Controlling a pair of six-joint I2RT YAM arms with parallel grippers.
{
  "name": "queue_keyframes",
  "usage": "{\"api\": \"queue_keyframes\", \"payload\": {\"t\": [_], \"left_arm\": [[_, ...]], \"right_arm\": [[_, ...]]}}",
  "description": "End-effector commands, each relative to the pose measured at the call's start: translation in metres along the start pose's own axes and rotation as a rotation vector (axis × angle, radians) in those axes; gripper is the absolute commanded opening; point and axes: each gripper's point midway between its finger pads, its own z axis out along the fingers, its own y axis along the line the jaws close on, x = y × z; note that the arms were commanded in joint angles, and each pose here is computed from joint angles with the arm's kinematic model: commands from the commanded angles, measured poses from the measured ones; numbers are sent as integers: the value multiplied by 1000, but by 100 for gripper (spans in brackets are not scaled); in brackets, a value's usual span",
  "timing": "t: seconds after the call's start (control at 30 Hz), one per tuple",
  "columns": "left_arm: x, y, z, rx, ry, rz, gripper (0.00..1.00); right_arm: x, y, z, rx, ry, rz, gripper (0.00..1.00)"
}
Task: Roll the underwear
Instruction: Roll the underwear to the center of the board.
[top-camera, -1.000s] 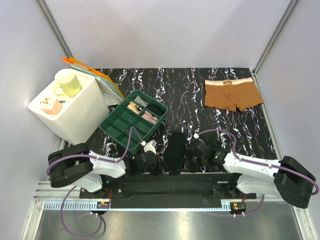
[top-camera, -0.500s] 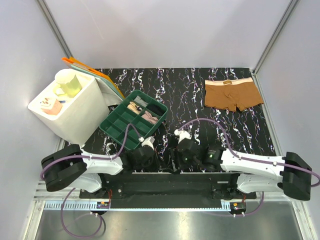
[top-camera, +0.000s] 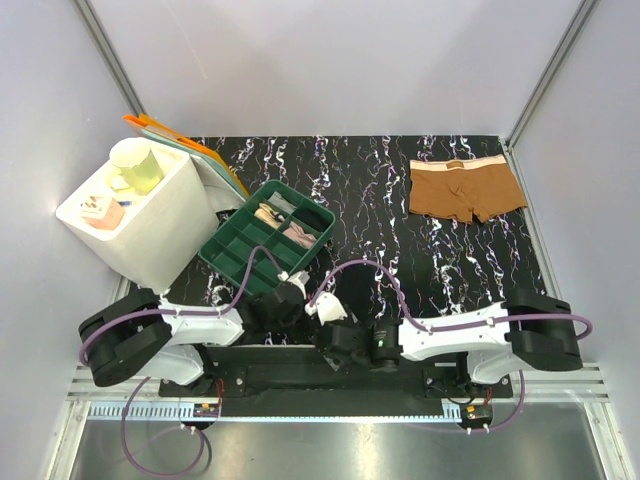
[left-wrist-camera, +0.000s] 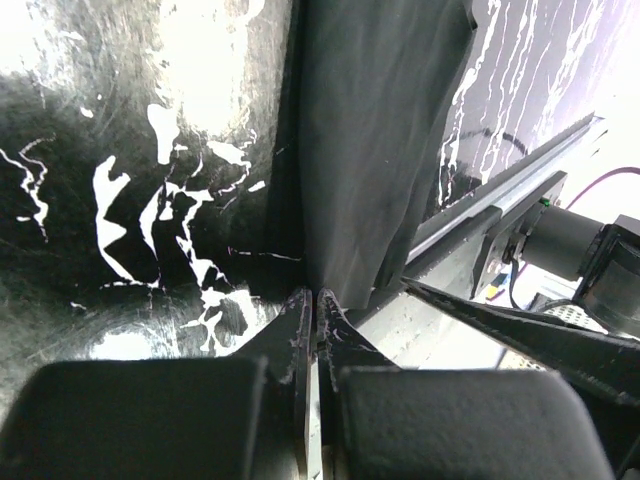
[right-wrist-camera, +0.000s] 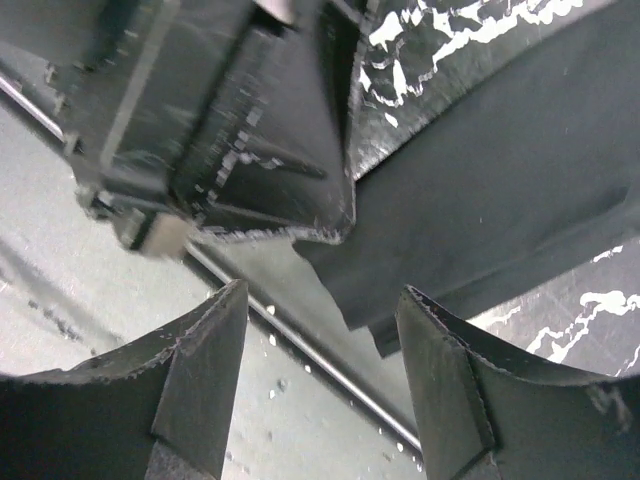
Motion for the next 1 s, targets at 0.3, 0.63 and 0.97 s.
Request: {"api": "queue_keyframes", "payload": {"t": [0.3,0.63,0.97], "left_arm": [[-6,-21,-14,66,10,37,0],[-7,-21,-17,84,10,26,0],[-18,-7,-25,71,-34,18,24]], "right_arm": [[-5,4,18,110,-58,-93,67],[22,-14,35,243,4,-90,38],[24,-6,27,177,36,-83,7]]}}
